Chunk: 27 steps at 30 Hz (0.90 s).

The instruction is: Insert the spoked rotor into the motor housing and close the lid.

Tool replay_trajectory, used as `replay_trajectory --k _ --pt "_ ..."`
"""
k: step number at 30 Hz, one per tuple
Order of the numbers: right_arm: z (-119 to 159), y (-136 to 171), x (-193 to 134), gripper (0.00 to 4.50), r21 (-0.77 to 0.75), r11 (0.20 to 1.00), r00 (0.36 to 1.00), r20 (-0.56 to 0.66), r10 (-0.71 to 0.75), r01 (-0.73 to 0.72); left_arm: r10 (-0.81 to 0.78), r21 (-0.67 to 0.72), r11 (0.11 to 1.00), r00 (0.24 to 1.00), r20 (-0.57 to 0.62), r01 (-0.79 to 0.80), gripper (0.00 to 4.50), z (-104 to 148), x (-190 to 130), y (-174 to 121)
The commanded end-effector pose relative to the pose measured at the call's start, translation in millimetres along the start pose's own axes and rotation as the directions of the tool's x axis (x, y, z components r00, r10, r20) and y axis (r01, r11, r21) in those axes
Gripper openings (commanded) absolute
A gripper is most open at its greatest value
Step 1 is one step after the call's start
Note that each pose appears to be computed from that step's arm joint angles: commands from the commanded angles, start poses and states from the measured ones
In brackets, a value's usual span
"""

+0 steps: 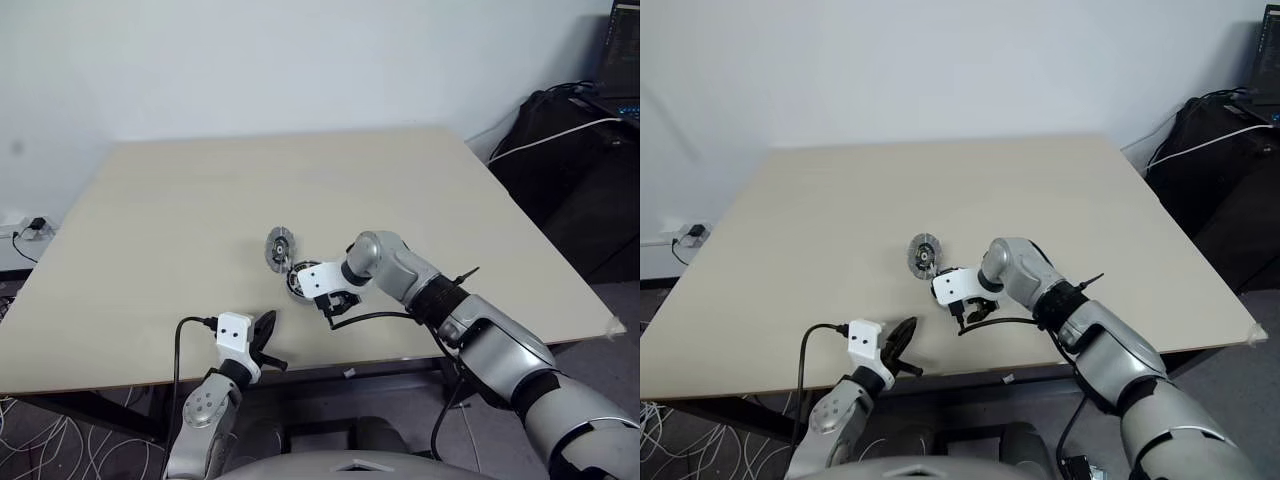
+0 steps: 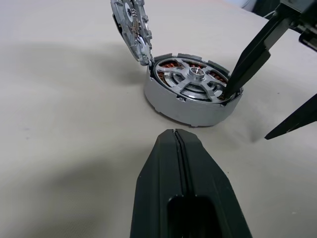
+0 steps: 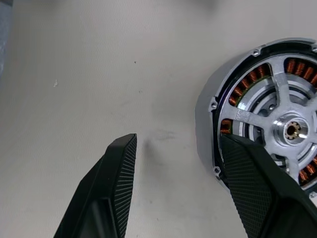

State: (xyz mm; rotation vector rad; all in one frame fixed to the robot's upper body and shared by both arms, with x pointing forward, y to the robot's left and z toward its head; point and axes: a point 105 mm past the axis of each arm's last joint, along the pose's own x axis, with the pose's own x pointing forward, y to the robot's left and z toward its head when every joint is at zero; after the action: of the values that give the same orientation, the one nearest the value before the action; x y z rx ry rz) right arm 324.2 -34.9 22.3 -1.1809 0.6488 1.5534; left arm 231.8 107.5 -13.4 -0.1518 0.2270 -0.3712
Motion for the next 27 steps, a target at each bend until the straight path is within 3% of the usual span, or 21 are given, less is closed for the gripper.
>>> replay_trajectory --k 1,8,11,18,27 --pt "6 -8 -7 2.84 -0.036 0.999 1.000 -0.009 -0.007 0.007 0.001 0.003 1.000 0.998 0.060 -0.001 0.00 14 2 -2" --pt "6 -15 -5 2.84 -0.038 0.999 0.999 -0.031 -0.011 0.010 0.009 -0.004 1.000 0.998 0.064 -0.009 0.00 14 1 -2" --pt "5 -18 -5 2.23 -0.033 0.999 0.999 -0.041 -0.021 0.019 0.012 -0.006 1.000 0.998 0.066 -0.011 0.00 15 1 -3" --pt "2 -20 -4 0.03 -0.024 0.999 0.998 -0.047 -0.034 0.033 0.014 -0.008 1.000 0.998 0.069 -0.014 0.00 15 1 -3" --pt "2 -22 -5 0.03 0.054 0.996 0.998 0.007 -0.068 0.068 0.004 -0.013 1.000 0.998 0.067 -0.003 0.00 15 2 -5"
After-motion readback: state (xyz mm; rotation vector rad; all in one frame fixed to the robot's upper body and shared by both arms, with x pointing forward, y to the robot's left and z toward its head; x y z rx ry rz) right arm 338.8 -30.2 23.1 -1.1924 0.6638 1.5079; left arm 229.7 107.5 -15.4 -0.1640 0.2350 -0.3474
